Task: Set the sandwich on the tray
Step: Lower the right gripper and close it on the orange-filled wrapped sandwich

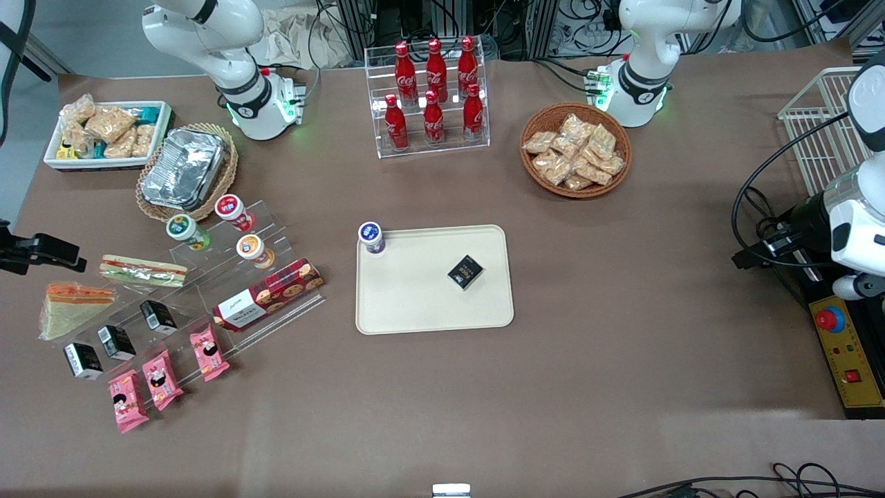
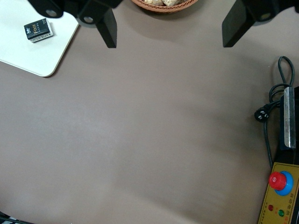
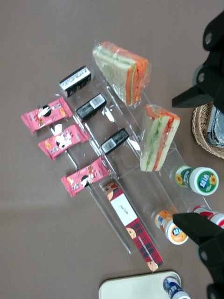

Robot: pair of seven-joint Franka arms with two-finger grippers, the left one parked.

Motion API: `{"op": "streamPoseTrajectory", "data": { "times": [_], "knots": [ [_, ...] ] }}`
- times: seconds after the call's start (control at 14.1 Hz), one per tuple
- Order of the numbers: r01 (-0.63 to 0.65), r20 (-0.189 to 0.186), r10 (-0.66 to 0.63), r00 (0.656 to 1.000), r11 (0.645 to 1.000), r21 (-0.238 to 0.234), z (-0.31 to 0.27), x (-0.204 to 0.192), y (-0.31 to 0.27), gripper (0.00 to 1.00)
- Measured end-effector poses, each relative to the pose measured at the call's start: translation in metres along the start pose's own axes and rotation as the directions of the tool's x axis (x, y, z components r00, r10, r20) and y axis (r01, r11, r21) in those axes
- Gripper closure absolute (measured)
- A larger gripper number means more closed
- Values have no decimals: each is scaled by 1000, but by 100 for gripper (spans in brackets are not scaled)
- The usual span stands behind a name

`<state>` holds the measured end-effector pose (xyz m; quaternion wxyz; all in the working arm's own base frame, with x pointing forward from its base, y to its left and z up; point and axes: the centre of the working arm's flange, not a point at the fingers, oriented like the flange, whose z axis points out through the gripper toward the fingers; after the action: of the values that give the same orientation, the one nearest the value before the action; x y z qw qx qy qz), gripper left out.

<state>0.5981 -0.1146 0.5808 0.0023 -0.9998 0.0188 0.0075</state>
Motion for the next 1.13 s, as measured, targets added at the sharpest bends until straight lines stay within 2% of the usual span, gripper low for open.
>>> {"op": "streamPoseTrajectory", "data": {
  "times": [0.21, 0.35, 0.5, 0.64, 0.85, 0.99, 1.13],
  "knots": [
    [-106, 15, 106, 994, 994, 2, 5, -8, 45, 0],
    [-234, 39, 234, 971, 972, -1, 17, -14, 82, 0],
    [-371, 73, 371, 926, 928, -15, 41, -13, 108, 0],
    [-490, 91, 492, 866, 871, -39, 75, -3, 125, 1],
    [-666, 113, 667, 737, 744, -47, 127, 11, 143, 2],
    [-710, 117, 708, 696, 703, -34, 151, 18, 152, 2],
    [-734, 126, 730, 672, 679, -16, 166, 22, 158, 2]
  ]
}}
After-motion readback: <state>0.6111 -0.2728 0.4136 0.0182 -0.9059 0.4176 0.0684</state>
